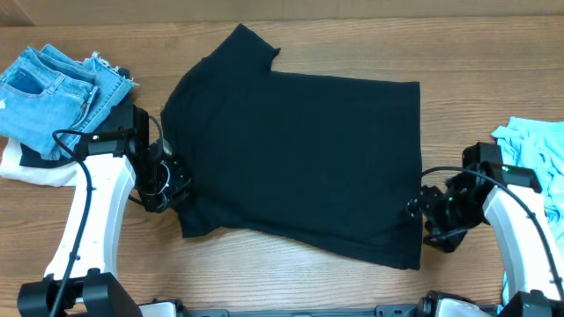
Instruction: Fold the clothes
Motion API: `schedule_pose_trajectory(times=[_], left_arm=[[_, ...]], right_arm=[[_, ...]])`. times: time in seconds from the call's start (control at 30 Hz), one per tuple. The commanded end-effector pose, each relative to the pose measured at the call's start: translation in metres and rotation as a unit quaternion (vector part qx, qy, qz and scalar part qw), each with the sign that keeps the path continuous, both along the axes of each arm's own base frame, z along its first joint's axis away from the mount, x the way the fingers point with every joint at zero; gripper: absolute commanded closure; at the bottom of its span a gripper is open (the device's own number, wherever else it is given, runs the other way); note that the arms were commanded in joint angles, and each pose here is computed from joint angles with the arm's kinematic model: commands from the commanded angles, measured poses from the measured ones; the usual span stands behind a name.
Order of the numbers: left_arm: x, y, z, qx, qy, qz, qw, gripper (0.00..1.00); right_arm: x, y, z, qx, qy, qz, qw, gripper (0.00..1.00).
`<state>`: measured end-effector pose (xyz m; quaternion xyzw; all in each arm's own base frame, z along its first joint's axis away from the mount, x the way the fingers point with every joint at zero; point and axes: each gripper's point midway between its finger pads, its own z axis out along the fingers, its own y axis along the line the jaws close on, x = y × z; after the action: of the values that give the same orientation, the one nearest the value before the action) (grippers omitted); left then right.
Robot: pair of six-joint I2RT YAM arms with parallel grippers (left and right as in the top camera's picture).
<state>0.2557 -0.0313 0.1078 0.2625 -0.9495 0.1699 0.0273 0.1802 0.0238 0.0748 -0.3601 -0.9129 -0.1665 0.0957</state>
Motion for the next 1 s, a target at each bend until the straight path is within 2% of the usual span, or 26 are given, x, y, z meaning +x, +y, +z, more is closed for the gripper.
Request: schedule_pose_trajectory(times=[0.0,0.07,0.17,0.33,0.47,0.67,0.73,0.8,0.83,0.87,0.9,0.93,0.97], left_arm=[[0.005,-0.001,0.008,-0.004,-0.022,-0.018,1.000,0.96],[0.006,0.000,0.008,-0.003,-0.027,-0.019,0.999,0.96],[0.007,0.000,0.008,-0.003,-0.028,-0.019,0.999,0.96],[0.011,0.000,0.008,-0.002,-0.039,-0.025,0.999,0.96],[0.012,0.000,0.008,-0.001,-0.044,-0.034,0.998,0.96],[0.012,0.000,0.008,-0.001,-0.046,-0.040,0.998,0.96],[0.012,0.000,0.008,-0.001,-0.046,-0.040,0.998,0.96],[0.012,0.000,0.008,-0.001,-0.046,-0.040,0.998,0.96],[0.012,0.000,0.008,-0.001,-0.045,-0.040,0.998,0.96],[0.011,0.000,0.008,-0.001,-0.044,-0.040,0.998,0.96],[0.011,0.000,0.008,-0.001,-0.044,-0.040,0.998,0.96],[0.011,0.000,0.008,-0.001,-0.044,-0.040,0.998,0.96],[0.011,0.000,0.008,-0.001,-0.044,-0.040,0.998,0.96]], right_arm=[[-0.021,0.015,-0.002,0.040,0.041,-0.007,0.998,0.38],[-0.030,0.015,-0.001,0.040,0.060,-0.007,0.997,0.35],[-0.047,-0.006,-0.006,-0.035,0.111,-0.031,0.993,0.18],[-0.044,-0.018,-0.020,-0.077,0.116,-0.086,0.987,0.12],[-0.047,0.009,-0.053,-0.006,0.107,-0.129,0.986,0.16],[-0.071,0.013,-0.077,-0.010,0.132,-0.143,0.981,0.23],[-0.070,0.012,-0.078,-0.013,0.128,-0.142,0.981,0.37],[-0.070,0.012,-0.078,-0.014,0.128,-0.141,0.982,0.43],[-0.072,0.010,-0.078,-0.021,0.131,-0.139,0.981,0.40],[-0.075,0.006,-0.079,-0.034,0.135,-0.137,0.981,0.21],[-0.076,0.002,-0.080,-0.045,0.137,-0.136,0.980,0.09],[-0.076,0.001,-0.080,-0.046,0.136,-0.141,0.980,0.04],[-0.075,0.000,-0.080,-0.045,0.135,-0.147,0.979,0.04]])
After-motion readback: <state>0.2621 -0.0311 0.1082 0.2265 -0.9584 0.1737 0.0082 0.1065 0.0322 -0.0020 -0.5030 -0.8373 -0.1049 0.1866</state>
